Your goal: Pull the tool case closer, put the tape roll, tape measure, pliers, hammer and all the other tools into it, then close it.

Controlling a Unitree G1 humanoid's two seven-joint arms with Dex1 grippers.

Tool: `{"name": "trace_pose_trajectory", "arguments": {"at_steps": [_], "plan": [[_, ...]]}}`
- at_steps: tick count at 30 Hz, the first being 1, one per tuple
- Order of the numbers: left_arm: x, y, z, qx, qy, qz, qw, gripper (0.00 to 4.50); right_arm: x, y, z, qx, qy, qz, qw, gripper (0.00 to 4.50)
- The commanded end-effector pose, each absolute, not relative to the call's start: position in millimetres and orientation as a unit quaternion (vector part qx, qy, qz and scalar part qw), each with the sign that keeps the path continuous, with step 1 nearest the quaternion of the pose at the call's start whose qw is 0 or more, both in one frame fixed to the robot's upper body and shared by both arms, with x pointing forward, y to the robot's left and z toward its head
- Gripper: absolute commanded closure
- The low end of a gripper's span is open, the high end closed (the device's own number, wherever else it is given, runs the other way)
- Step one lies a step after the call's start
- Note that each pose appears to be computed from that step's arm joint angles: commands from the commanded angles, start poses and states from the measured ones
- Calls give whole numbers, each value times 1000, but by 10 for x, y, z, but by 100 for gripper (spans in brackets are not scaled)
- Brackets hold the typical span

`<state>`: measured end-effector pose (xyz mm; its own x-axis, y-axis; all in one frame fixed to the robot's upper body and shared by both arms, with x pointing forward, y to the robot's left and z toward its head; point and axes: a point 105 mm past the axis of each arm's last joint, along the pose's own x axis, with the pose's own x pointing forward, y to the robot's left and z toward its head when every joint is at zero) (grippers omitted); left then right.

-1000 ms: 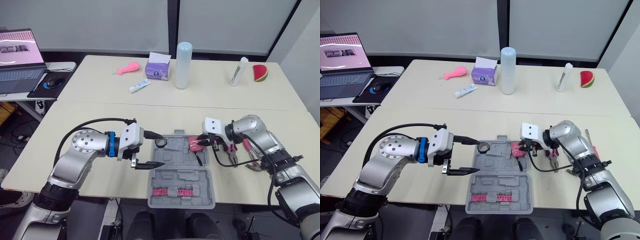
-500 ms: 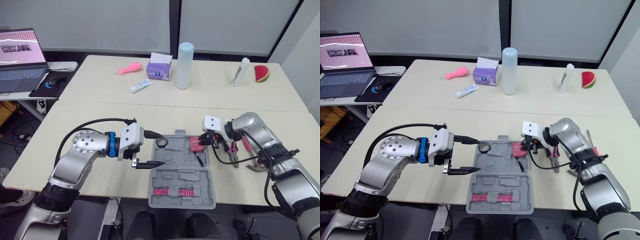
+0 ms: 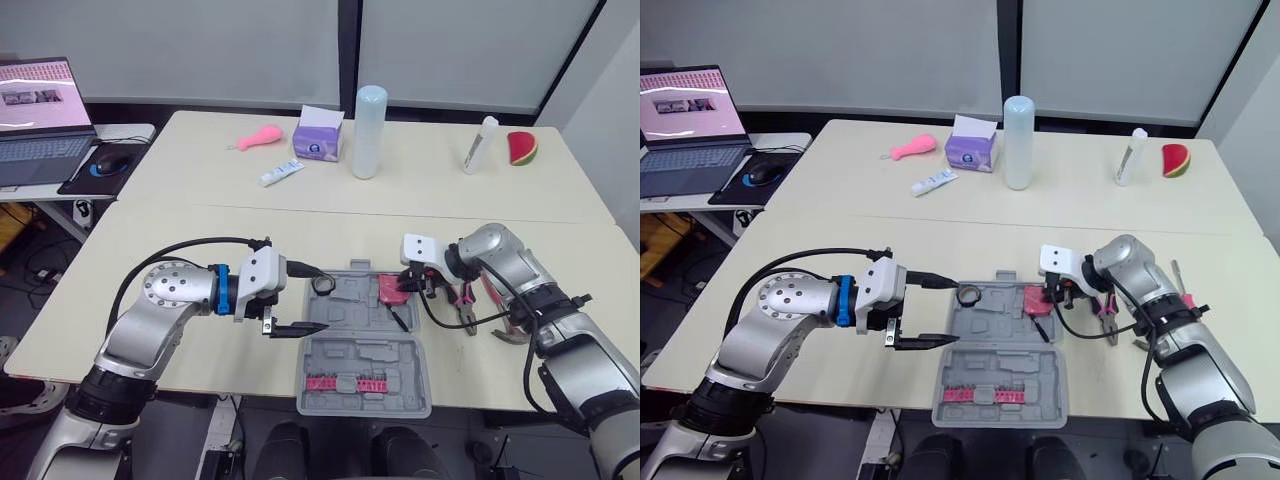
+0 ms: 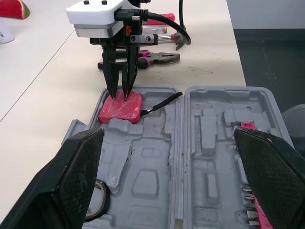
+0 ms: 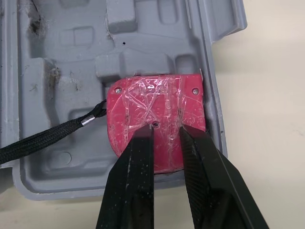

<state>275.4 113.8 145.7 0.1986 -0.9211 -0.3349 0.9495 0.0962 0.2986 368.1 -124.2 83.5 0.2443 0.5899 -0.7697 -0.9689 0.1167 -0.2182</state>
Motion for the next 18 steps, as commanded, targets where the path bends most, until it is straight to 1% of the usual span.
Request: {"name": "trace_pose_trajectory", "arguments": {"at_steps": [1, 4, 7, 11, 15, 18], "plan": [[2796, 1197, 1555, 246, 13, -618, 747, 0, 3684, -1166, 855, -361, 251, 563, 700, 368], [2822, 1216, 1557, 249, 11, -613, 750, 0, 3706, -1143, 932, -361, 237, 563, 705, 368], [2850, 1258, 1560, 251, 9, -605, 756, 0, 3739, -1067, 1130, -356, 205, 562, 718, 368], [2887, 1320, 1579, 254, 4, -594, 764, 0, 3713, -1006, 1367, -344, 172, 559, 734, 368], [2903, 1361, 1583, 256, 3, -588, 767, 0, 3706, -1007, 1514, -354, 143, 538, 752, 368], [2925, 1417, 1591, 256, 0, -580, 773, 0, 3702, -948, 1765, -353, 88, 507, 782, 368]]}}
